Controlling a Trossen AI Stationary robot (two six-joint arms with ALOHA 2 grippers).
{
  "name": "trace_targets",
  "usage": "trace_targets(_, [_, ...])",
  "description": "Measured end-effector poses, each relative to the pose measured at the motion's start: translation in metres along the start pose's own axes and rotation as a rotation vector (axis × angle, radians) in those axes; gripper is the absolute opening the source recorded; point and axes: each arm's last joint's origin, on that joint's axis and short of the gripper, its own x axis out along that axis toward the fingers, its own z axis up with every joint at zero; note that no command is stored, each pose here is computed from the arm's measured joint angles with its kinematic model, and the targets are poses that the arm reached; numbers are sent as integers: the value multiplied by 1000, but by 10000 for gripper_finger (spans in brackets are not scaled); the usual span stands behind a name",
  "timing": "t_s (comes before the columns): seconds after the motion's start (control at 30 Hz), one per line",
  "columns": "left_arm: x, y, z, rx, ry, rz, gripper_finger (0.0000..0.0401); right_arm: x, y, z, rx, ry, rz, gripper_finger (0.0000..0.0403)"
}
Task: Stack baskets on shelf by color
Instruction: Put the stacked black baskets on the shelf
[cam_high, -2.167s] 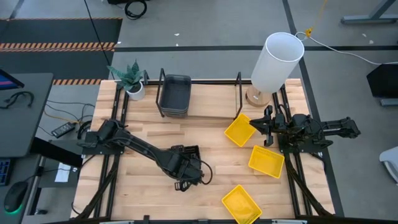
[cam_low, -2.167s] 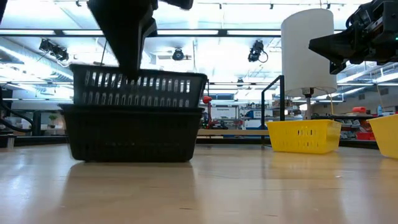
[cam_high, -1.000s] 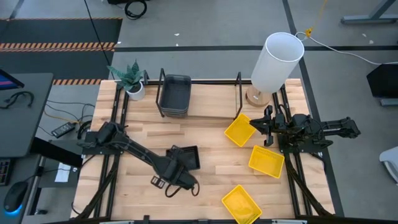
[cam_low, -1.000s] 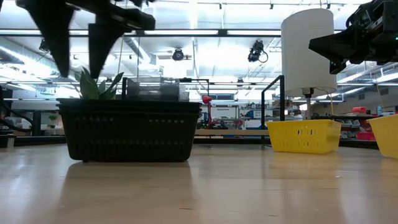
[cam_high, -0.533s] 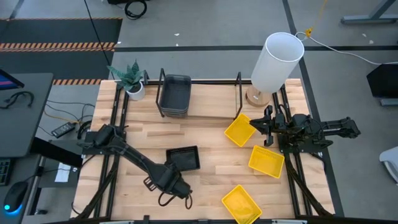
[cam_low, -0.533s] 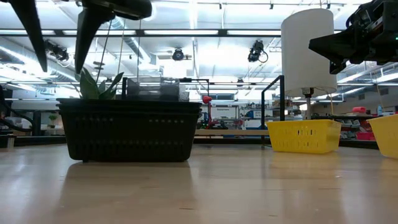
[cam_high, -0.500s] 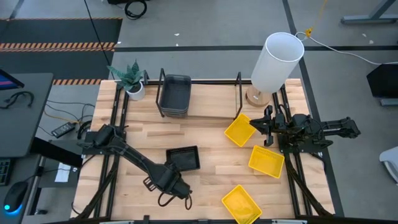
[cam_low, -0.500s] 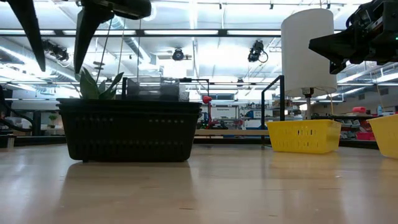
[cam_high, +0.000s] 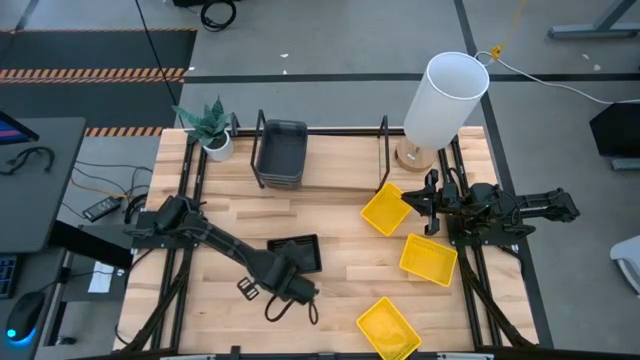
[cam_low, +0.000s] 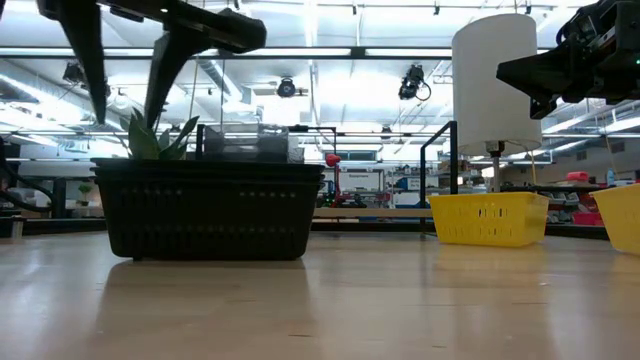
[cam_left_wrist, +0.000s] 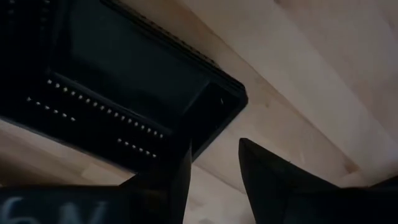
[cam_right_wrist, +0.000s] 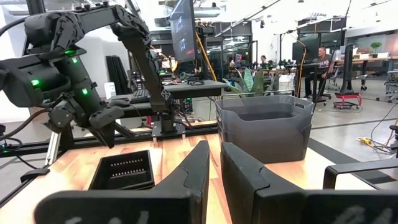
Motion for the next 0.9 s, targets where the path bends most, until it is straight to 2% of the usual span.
trace_targets(0.3, [-1,-3,5,79,-73,-58,106,0,0,0,0,0,0,45])
trace_targets(0.53, [-5,-1,3,95,-145,-91,56,0,0,0,0,0,0,45])
trace_targets(0.73, [2,-8,-22,117,-218,-76,7,0,0,0,0,-1,0,45])
trace_targets(0.9, [-4,-9,-41,70,-346,-5,19,0,0,0,0,0,-1,45])
